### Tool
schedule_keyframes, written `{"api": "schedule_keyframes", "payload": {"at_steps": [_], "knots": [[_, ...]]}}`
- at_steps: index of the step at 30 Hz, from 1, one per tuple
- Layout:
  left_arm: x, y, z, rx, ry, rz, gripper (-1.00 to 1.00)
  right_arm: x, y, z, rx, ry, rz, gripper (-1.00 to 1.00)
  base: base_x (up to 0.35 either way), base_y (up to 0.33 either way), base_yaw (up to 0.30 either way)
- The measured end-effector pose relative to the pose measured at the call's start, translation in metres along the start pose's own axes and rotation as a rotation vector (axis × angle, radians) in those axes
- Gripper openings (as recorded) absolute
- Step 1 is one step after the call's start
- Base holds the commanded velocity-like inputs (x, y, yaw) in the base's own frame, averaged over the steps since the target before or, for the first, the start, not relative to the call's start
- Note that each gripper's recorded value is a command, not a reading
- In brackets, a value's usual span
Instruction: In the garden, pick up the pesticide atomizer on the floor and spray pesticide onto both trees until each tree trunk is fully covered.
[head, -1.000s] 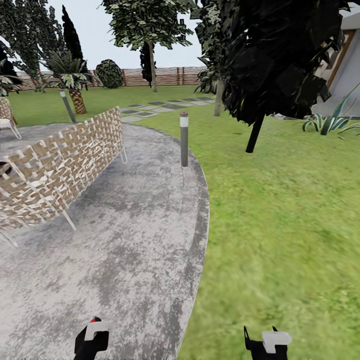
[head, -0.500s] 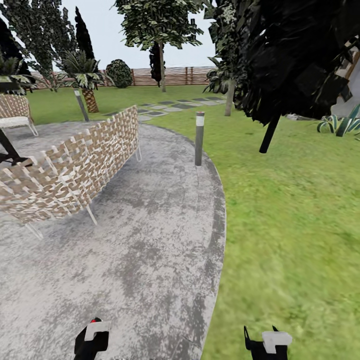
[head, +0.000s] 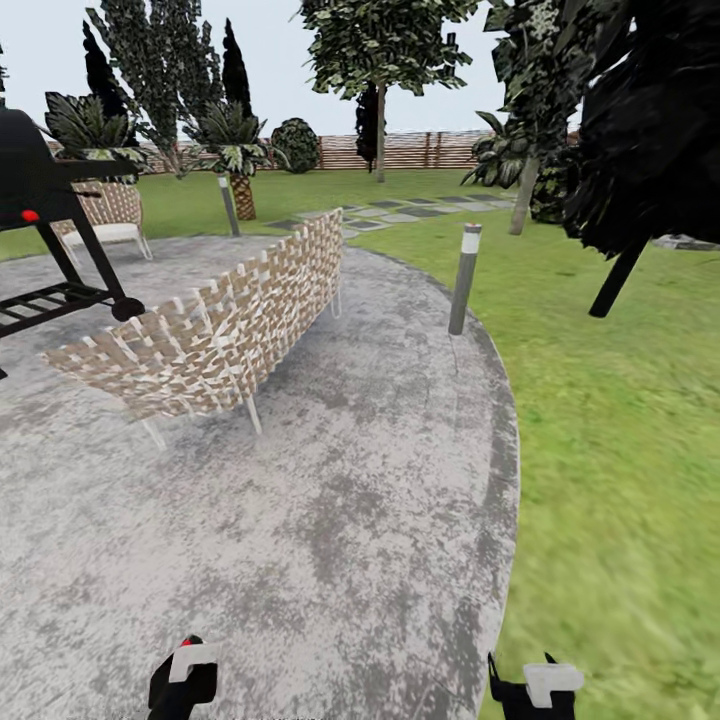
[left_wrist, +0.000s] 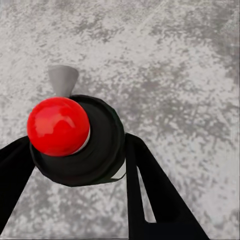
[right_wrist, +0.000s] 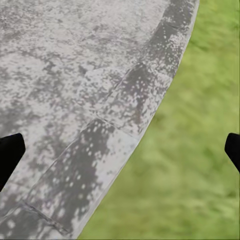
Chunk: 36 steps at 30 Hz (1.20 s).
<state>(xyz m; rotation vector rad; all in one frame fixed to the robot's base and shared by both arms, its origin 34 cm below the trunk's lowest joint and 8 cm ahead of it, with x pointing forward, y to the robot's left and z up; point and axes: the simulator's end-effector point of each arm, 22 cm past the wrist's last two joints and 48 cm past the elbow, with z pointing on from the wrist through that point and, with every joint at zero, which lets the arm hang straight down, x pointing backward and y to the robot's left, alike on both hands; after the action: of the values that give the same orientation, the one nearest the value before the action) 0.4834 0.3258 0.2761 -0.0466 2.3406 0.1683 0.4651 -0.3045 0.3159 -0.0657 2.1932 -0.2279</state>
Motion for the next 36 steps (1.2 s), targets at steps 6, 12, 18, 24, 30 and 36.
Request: {"api": "schedule_keyframes", "payload": {"at_steps": [6, 12, 18, 24, 30, 36], "knots": [[0.0000, 0.0000, 0.0000, 0.000, 0.000, 0.000, -1.00, -0.0002, 0.0005, 0.0001, 0.000, 0.000, 0.001, 1.00, 0.000, 0.110, 0.279], [0.0003, 0.0000, 0.0000, 0.000, 0.001, 0.000, -1.00, 0.0002, 0.0014, -0.0001, -0.002, 0.001, 0.001, 1.00, 0.000, 0.007, 0.279], [0.0006, -0.0009, 0.0000, 0.001, 0.003, -0.001, -1.00, 0.0003, 0.0015, -0.0001, -0.002, 0.001, 0.000, 1.00, 0.000, 0.000, 0.279], [0.0000, -0.0016, -0.0001, 0.002, 0.002, -0.001, -1.00, -0.0003, 0.0014, -0.0002, -0.002, -0.001, 0.001, 1.00, 0.000, 0.000, 0.275], [-0.0028, -0.0022, -0.0003, 0.003, -0.003, -0.001, -1.00, -0.0029, 0.0010, 0.0001, -0.001, -0.006, 0.001, 1.00, 0.000, 0.000, 0.246], [-0.0049, -0.0021, -0.0006, 0.002, -0.007, -0.003, -1.00, -0.0051, 0.0008, -0.0001, -0.001, -0.011, 0.002, 1.00, 0.061, 0.008, 0.235]]}}
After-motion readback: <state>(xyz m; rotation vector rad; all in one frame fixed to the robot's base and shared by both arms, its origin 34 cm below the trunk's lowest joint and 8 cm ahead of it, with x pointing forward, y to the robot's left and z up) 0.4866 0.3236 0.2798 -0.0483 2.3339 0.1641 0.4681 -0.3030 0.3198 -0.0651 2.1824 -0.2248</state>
